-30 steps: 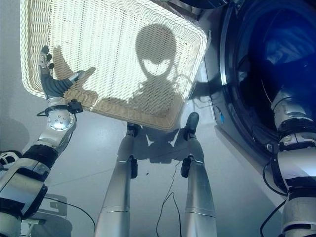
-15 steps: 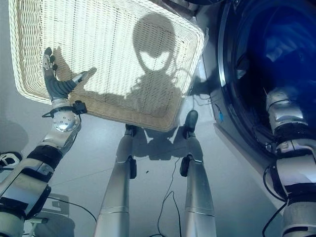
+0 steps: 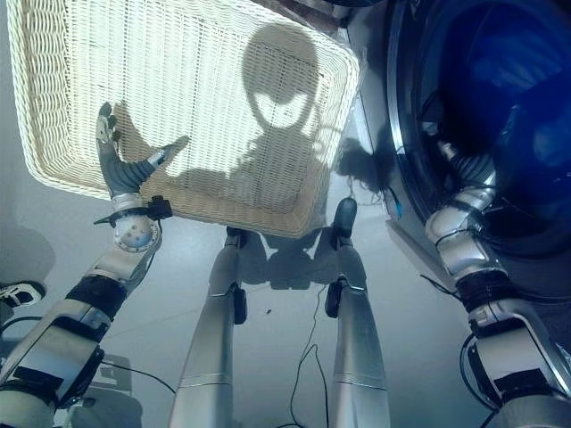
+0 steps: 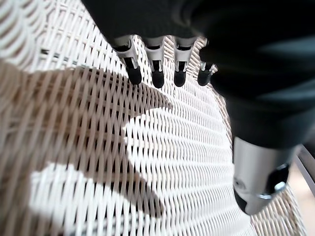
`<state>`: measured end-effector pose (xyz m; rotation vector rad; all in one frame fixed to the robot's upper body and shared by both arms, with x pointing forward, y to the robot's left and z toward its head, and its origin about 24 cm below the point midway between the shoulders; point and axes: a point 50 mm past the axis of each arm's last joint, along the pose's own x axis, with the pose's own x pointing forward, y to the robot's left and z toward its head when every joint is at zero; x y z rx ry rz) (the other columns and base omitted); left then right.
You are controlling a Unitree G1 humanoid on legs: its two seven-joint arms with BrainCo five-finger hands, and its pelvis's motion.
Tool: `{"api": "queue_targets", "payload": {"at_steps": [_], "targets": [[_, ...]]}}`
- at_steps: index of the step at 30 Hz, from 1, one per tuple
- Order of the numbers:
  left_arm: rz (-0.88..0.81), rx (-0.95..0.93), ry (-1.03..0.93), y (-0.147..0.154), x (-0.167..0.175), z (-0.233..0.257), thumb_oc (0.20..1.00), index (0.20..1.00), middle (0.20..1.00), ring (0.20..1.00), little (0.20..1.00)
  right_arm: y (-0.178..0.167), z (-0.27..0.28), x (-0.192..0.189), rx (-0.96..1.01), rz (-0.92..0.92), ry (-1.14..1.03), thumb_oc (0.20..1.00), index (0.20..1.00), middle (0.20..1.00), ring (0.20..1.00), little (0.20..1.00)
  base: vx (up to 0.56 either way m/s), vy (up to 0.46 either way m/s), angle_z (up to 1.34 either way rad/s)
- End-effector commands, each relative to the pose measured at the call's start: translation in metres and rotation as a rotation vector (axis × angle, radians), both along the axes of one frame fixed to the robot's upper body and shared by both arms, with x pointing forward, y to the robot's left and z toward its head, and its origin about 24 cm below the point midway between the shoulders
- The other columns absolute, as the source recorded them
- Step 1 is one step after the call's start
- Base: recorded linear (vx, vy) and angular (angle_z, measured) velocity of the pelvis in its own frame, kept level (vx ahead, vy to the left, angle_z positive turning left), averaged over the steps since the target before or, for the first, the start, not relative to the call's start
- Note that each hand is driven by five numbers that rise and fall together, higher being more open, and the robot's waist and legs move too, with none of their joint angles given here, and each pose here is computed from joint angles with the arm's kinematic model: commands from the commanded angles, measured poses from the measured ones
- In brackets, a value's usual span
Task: Put the clothes into the washing machine.
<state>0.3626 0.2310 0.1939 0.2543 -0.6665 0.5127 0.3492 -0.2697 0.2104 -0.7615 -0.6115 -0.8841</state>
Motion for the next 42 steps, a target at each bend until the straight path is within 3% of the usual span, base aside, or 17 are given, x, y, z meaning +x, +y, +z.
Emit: {"api": "queue_targets", "payload": {"at_steps": [1, 11, 19, 29, 32, 36, 42], "targets": [[-0.015, -0.035, -0.069, -0.008, -0.007, -0.004, 1.000, 1.000, 1.000, 1.000, 1.000, 0.014, -0.013, -0.008, -0.121, 0.097, 0.034, 1.000, 1.000, 1.000, 1.000, 1.000, 0.00, 0.000, 0.00], [-0.029, -0.026, 0.037, -0.017, -0.010, -0.032, 1.000, 1.000, 1.000, 1.000, 1.000, 0.055, -0.055, -0.016, -0.253, 0.261, 0.161, 1.000, 1.000, 1.000, 1.000, 1.000, -0.02, 0.019, 0.00], [-0.034, 0.001, 0.332, -0.010, -0.034, -0.112, 1.000, 1.000, 1.000, 1.000, 1.000, 0.066, -0.120, -0.041, -0.222, 0.407, 0.373, 1.000, 1.000, 1.000, 1.000, 1.000, 0.00, 0.000, 0.00], [-0.183, -0.093, 0.876, 0.017, -0.115, -0.234, 1.000, 1.000, 1.000, 1.000, 1.000, 0.032, -0.250, -0.108, 0.158, 0.384, 0.989, 1.000, 1.000, 1.000, 1.000, 1.000, 0.07, -0.010, 0.05], [-0.198, -0.067, 1.112, 0.019, -0.151, -0.272, 1.000, 1.000, 1.000, 1.000, 1.000, 0.024, -0.297, -0.147, 0.376, 0.336, 1.239, 1.000, 1.000, 1.000, 1.000, 1.000, 0.20, -0.051, 0.16], [-0.209, -0.065, 1.301, 0.021, -0.182, -0.298, 1.000, 1.000, 1.000, 1.000, 1.000, 0.019, -0.324, -0.180, 0.541, 0.239, 1.352, 1.000, 1.000, 1.000, 1.000, 1.000, 0.16, -0.018, 0.02], [-0.254, -0.210, 1.540, 0.021, -0.228, -0.327, 1.000, 1.000, 1.000, 1.000, 1.000, 0.012, -0.355, -0.236, 0.709, 0.061, 1.591, 1.000, 1.000, 1.000, 1.000, 1.000, 0.11, 0.017, 0.03]]}}
